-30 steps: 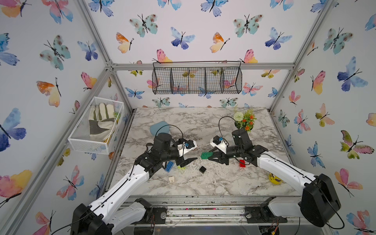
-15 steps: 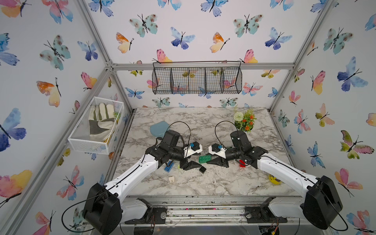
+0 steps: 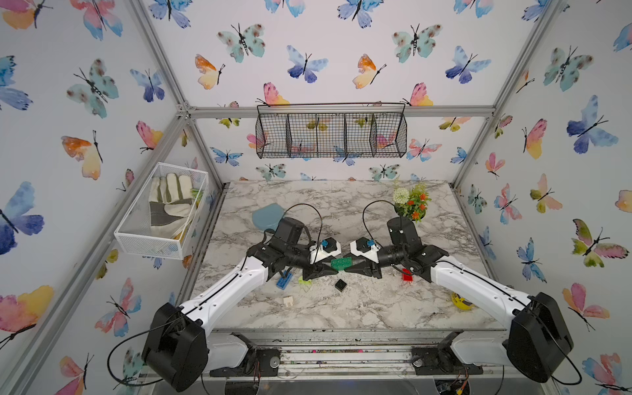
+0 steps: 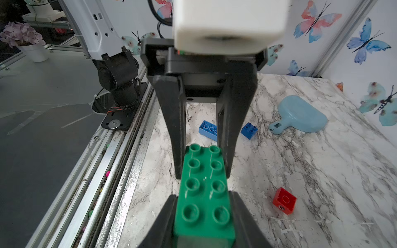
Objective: Assemble the number 1 with lego
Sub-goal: Pick up the lego brick from the center of the board.
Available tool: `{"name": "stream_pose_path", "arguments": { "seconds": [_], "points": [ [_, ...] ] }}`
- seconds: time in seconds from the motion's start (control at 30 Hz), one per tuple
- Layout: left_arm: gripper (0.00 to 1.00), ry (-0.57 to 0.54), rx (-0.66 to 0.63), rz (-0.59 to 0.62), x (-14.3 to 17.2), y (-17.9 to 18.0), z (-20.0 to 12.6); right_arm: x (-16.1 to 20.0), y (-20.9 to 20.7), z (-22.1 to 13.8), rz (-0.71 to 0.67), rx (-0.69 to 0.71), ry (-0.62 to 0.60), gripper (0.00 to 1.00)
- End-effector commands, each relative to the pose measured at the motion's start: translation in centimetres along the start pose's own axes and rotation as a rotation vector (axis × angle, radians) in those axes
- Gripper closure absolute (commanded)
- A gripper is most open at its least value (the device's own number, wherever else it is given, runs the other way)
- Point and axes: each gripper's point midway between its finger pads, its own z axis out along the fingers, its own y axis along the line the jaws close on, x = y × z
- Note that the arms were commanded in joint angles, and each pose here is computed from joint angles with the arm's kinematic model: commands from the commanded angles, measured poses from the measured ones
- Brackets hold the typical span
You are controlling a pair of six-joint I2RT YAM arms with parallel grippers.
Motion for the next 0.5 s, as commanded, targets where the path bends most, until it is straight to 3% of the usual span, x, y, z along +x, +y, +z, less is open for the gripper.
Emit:
{"name": "stream_pose_path", "arguments": {
  "seconds": [0.0, 0.1, 0.17, 0.3, 0.37, 0.47],
  "points": [
    [0.65, -0.001, -0.028, 0.029, -0.4, 0.6, 0.0, -0.7, 0.0, 0.2, 0.006, -0.016, -0.030, 0.98],
    [0.62, -0.012, -0.027, 0.033, -0.7, 0.6, -0.1, -0.4, -0.1, 0.3, 0.015, -0.009, -0.021, 0.98],
    [0.68, -0.015, -0.027, 0.036, -0.8, 0.6, -0.1, -0.3, -0.1, 0.3, 0.023, -0.006, -0.018, 0.96],
    [0.79, 0.020, -0.099, 0.041, 0.0, 1.8, -0.1, -0.3, -1.0, 0.0, 0.101, 0.057, -0.003, 0.50],
    [0.78, 0.068, -0.148, 0.036, 1.2, 2.5, -0.1, 0.0, -1.2, -0.5, 0.150, 0.101, 0.021, 0.40],
    [0.78, 0.176, -0.206, 0.024, 4.2, 3.3, 0.1, 1.6, -2.0, -1.9, 0.266, 0.240, 0.081, 0.38]
  ]
}}
